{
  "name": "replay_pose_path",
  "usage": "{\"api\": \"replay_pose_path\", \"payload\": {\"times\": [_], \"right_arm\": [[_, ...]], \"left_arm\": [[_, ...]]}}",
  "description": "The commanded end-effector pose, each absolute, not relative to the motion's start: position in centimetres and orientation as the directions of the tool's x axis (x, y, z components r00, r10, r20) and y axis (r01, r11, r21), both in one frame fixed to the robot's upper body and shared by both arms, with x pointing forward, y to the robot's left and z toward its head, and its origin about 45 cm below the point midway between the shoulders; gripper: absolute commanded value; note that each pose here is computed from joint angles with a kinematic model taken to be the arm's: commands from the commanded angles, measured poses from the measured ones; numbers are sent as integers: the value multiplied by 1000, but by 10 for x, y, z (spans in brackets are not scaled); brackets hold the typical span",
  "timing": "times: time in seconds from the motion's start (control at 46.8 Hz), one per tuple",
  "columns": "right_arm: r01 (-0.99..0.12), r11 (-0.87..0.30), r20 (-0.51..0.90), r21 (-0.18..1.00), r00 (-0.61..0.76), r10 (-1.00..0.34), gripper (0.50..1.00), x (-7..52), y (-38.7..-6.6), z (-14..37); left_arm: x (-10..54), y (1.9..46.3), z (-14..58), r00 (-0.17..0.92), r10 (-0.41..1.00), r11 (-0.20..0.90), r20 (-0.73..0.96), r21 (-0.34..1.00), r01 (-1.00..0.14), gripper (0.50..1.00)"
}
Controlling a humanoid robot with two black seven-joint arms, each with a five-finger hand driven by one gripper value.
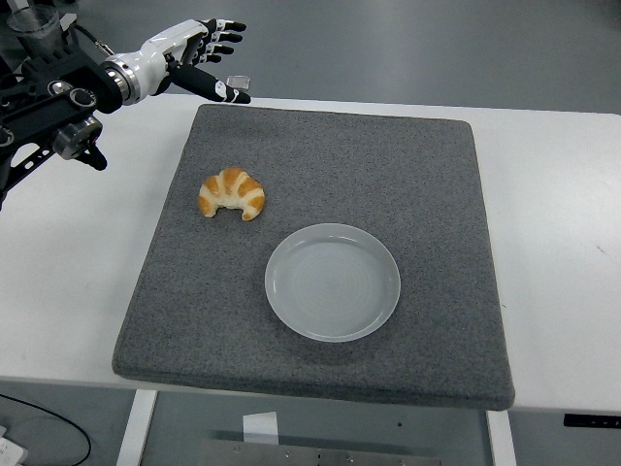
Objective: Place the bread on the plate
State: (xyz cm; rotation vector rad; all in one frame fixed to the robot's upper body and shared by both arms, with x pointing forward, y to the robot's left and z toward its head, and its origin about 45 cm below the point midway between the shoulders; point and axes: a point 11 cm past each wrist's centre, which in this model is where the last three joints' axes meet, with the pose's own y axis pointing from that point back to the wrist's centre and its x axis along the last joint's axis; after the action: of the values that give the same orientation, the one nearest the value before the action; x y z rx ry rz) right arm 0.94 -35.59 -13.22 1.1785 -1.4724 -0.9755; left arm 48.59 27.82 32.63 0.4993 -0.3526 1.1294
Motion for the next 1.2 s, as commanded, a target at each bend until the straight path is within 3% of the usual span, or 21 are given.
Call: {"api": "replay_pose_path", "payload": {"times": [0.0, 0.427, 0.919, 1.175], "right_arm": [[-196, 208, 202, 958, -55, -978, 932, 9, -356, -132], [-196, 208, 202, 958, -55, -978, 932, 9, -356, -132], [-196, 208, 202, 958, -55, -978, 932, 9, -356, -132], [-196, 208, 202, 958, -55, -978, 932, 9, -356, -132]], "left_arm": [[480, 277, 323, 418, 738, 355, 530, 222, -908, 1000], [465, 273, 305, 497, 469, 432, 730, 300, -850, 1000], [452, 270, 298, 591, 174, 515, 788, 439, -736, 1000], [449, 279, 294, 581, 56, 510, 812, 477, -716, 1000]]}}
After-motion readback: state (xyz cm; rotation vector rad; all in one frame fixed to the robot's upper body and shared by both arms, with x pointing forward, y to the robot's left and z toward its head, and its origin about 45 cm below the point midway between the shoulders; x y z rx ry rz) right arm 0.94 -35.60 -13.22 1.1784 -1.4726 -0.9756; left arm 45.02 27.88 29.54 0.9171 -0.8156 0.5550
